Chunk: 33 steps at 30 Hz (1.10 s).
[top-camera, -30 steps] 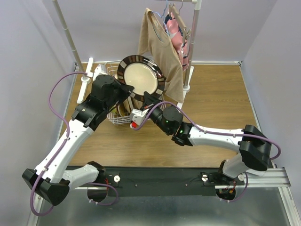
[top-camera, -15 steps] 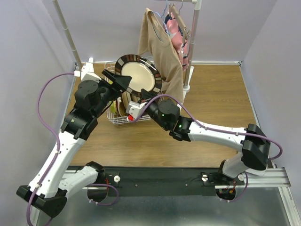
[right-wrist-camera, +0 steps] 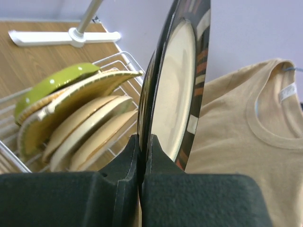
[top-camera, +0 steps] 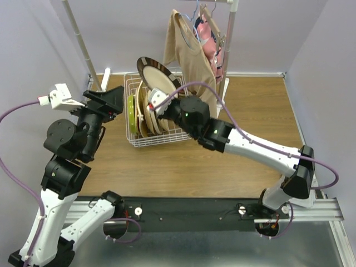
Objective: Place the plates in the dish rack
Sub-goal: Insert the plate into the dish rack
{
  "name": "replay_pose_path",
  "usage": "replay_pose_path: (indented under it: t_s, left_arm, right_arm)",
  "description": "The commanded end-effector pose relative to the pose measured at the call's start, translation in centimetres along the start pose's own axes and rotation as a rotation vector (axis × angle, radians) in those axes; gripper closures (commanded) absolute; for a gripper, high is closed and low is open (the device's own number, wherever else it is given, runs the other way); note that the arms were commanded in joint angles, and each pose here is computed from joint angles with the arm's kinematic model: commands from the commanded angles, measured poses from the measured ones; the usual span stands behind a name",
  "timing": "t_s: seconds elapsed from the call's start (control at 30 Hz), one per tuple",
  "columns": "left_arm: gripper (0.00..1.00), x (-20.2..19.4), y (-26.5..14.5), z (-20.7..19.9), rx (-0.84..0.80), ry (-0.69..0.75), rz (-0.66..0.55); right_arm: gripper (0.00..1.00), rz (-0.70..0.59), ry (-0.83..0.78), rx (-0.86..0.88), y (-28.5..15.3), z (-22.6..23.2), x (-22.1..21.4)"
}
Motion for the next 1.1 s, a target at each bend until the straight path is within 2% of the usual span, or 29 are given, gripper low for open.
replay_pose_path:
  t_s: [0.0, 0.07, 0.2, 0.37, 0.77, 1.07]
  left_arm:
    - [0.21, 2.3, -2.2, 0.9, 0.054, 0.081, -0.136]
    - [0.21, 2.4, -3.1, 1.5, 0.049, 0.084, -0.155]
    - [0.21, 2.0, -4.0, 2.7, 0.051, 0.111, -0.163]
    - [0.21, 1.3, -4.0, 4.1, 0.108, 0.143, -0.153]
    - [0.21, 0.1, -3.4, 5.8, 0.179, 0.163, -0.148]
    - [0.20, 0.0, -3.1, 6.3, 0.214, 0.195, -0.149]
  right_arm:
    - [1.00, -0.037, 0.333, -0.039, 0.8, -4.6, 1.5]
    - [0.99, -0.051, 0.454, -0.007, 1.0, -5.5, 1.7]
    - [0.99, -0.026, 0.649, 0.016, 2.4, -7.7, -0.7]
    - [1.00, 0.000, 0.886, 0.087, 3.6, -8.2, -2.9]
    - [0.99, 0.085, 1.134, 0.170, 7.0, -6.5, -6.8]
    - [0.99, 0.116, 1.223, 0.228, 7.5, -5.2, -7.5]
Point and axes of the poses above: each gripper's point midway between its finger pads, its own y axis out along the fingers, its own z axis along the line the jaws close on, x = y × z, the point moved 9 cm from there along -y, back along the fingers, and after that the axes turned 13 degrees about -y, right-handed, at the moved point
